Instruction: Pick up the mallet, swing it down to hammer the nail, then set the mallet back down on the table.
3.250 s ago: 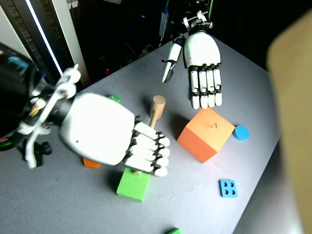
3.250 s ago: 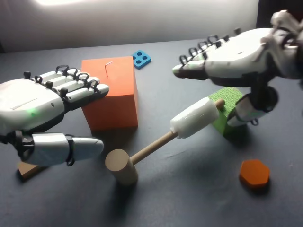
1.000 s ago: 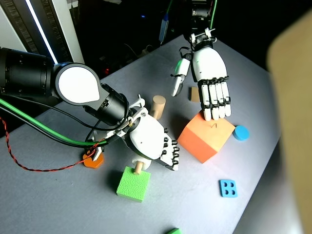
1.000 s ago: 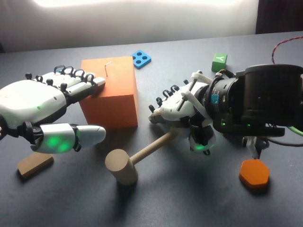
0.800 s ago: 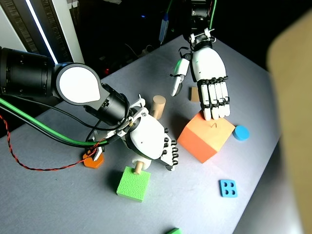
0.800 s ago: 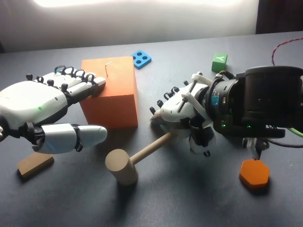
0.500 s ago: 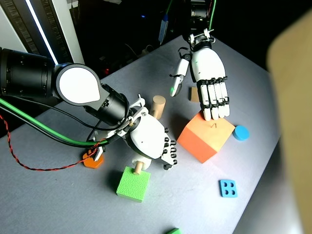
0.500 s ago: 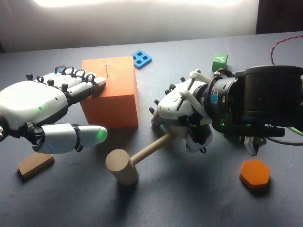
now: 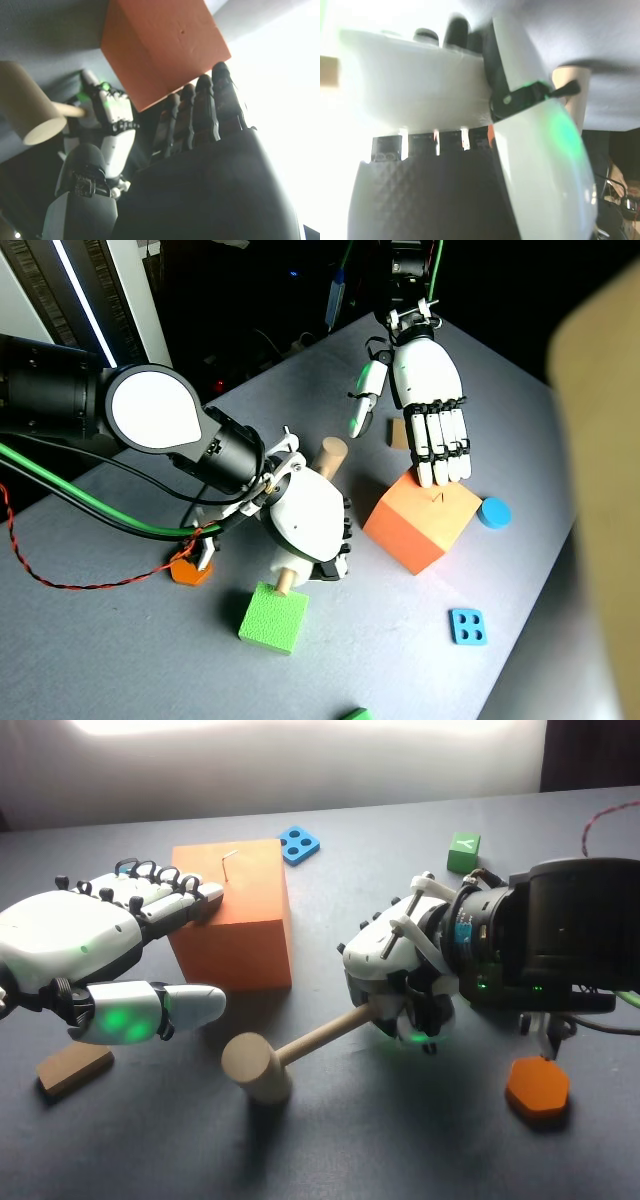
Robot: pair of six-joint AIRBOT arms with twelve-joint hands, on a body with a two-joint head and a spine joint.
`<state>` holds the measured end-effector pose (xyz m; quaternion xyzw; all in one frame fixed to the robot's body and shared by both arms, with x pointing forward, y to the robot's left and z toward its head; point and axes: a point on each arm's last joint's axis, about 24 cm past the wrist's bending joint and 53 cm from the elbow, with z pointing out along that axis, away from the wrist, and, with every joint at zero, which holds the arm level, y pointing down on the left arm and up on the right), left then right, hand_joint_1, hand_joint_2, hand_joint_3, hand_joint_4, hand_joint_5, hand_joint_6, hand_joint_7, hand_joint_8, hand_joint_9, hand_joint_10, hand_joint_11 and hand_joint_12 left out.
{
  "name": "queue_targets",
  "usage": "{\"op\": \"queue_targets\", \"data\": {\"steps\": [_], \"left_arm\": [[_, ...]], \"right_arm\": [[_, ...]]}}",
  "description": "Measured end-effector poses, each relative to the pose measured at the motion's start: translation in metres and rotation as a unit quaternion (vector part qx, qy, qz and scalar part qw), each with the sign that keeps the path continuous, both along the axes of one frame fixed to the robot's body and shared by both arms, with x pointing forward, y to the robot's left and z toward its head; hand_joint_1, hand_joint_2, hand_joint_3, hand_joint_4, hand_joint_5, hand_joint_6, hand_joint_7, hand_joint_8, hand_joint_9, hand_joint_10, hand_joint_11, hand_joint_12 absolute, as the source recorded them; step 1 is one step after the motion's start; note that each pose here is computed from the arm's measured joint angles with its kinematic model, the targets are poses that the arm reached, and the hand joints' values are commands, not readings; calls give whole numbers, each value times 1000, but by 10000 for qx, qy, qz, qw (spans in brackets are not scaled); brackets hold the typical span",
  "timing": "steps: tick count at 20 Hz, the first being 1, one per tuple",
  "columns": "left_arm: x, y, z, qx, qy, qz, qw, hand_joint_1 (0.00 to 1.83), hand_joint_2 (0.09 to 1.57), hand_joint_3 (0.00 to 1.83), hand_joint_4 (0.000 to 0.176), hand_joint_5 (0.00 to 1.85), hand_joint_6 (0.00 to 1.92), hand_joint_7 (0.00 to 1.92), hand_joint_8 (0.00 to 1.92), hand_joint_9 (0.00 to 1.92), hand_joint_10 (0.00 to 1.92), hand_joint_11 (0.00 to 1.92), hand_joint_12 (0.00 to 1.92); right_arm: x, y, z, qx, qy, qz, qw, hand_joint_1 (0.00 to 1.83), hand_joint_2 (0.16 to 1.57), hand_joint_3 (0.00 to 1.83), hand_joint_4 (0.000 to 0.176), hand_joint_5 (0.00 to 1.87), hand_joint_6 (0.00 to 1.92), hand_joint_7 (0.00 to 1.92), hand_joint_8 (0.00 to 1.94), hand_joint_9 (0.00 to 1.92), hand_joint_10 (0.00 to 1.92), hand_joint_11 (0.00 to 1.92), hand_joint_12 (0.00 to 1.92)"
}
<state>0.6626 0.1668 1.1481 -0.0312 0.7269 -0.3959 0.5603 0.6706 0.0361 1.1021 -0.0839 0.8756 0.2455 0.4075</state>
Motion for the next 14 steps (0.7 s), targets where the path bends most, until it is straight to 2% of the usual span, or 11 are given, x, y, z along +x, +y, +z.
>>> {"op": "queue_targets", "data": {"steps": [2,3,4,5,7,9,10,11,14], "left_arm": [[0,0,1,-4,-11,-3,10000,0,1237,1,0,100,11,62,8,50,7,39,22],[0,0,1,-6,-14,-3,10000,0,1240,2,0,102,9,69,9,55,8,40,23],[0,0,1,-8,-13,0,10000,0,1240,2,0,102,9,69,9,55,8,40,23],[0,0,1,-7,-14,-2,10000,0,1244,4,0,84,1,52,1,40,1,28,18],[0,0,1,-6,-12,-2,10000,0,1240,1,0,100,6,62,4,57,6,52,29],[0,0,1,-5,-15,-4,10000,0,1240,1,0,88,1,57,1,50,3,44,26],[0,0,1,-6,-14,-3,10000,0,1242,2,0,90,2,72,7,63,8,44,26],[0,0,1,-9,-14,0,10000,0,1243,2,0,103,6,79,8,65,7,41,25],[0,0,1,-12,-22,-2,10000,0,1241,1,0,101,4,85,9,72,9,46,28]], "right_arm": [[0,-1,2,-39,-74,38,10000,1107,1198,0,0,822,1253,904,1941,1108,1921,1197,1921],[-4,-1,3,-27,-59,67,10000,888,1256,8,0,837,1892,1141,1941,1285,1921,1393,1921],[-6,0,3,-27,-50,94,9999,888,1256,8,0,837,1892,1141,1941,1285,1921,1393,1921],[-9,0,4,-23,-46,116,9999,619,1365,22,0,1046,1915,1266,1941,1407,1921,1533,1921],[-13,-1,12,-31,-138,187,9997,248,1551,17,0,1323,1921,1590,1941,1730,1921,1833,1921],[-20,-4,12,-92,-136,211,9996,224,1567,46,0,1368,1921,1632,1941,1744,1921,1829,1921],[-23,-7,11,-103,-105,207,9997,233,1570,63,57,1369,1921,1632,1941,1740,1921,1821,1921],[-29,-12,11,-133,-87,201,9997,259,1571,98,171,1389,1921,1630,1941,1735,1921,1819,1921],[-38,-26,17,-135,-76,150,9998,250,1571,111,176,1389,1921,1615,1941,1723,1921,1810,1921]]}}
